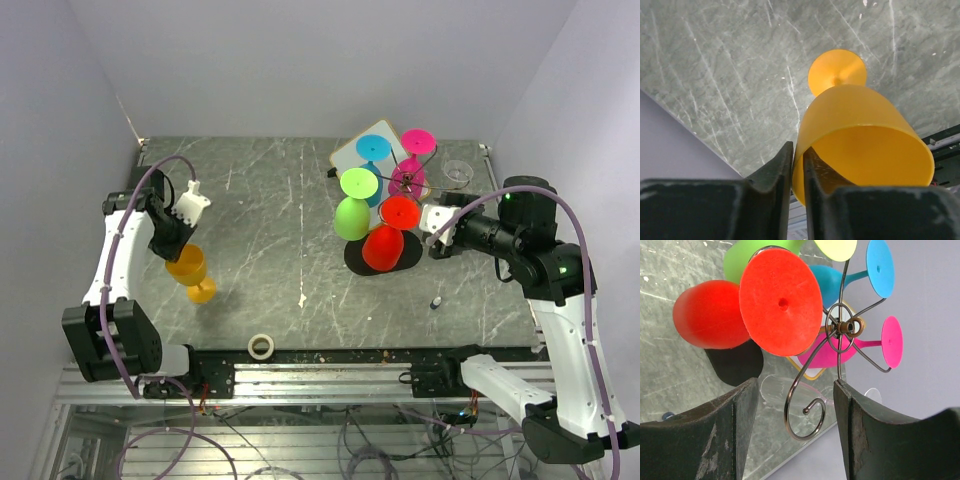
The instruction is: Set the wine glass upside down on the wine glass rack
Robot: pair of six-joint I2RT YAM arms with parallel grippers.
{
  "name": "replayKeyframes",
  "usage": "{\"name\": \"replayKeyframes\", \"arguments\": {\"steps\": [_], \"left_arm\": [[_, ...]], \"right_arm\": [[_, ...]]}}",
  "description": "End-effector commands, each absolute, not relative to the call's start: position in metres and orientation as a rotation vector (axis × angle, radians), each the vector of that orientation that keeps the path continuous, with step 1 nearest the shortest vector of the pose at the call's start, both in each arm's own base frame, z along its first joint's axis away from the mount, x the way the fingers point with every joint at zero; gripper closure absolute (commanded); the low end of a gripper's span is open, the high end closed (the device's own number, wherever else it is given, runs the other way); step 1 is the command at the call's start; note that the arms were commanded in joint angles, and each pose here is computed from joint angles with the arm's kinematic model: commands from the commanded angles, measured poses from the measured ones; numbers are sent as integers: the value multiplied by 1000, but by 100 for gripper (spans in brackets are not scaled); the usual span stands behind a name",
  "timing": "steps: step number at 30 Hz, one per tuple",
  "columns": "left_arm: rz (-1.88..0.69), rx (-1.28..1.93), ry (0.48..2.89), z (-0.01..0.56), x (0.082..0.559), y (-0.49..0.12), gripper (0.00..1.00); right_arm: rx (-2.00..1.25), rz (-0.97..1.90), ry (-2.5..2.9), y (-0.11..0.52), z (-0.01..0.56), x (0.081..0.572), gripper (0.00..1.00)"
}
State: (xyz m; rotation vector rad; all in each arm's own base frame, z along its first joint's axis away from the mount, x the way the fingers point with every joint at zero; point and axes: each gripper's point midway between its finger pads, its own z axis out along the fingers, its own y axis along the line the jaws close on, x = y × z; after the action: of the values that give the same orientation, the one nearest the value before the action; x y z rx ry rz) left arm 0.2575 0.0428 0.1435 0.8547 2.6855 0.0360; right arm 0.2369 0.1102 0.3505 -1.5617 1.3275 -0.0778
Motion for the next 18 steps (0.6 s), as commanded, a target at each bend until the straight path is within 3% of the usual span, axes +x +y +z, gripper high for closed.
{"name": "replayKeyframes", "arguments": {"steps": [1, 11, 18], "left_arm": [[-65, 867, 2671, 151, 259, 33, 80], [-32, 836, 2523, 201, 262, 25, 93], [-83, 708, 2329, 250, 262, 3, 93]], "right_arm": [[-1553, -73, 1361, 106, 345, 237, 40], [-1502, -126, 1419, 89, 353, 239, 39], [-1387, -187, 1509, 68, 361, 241, 39]]}}
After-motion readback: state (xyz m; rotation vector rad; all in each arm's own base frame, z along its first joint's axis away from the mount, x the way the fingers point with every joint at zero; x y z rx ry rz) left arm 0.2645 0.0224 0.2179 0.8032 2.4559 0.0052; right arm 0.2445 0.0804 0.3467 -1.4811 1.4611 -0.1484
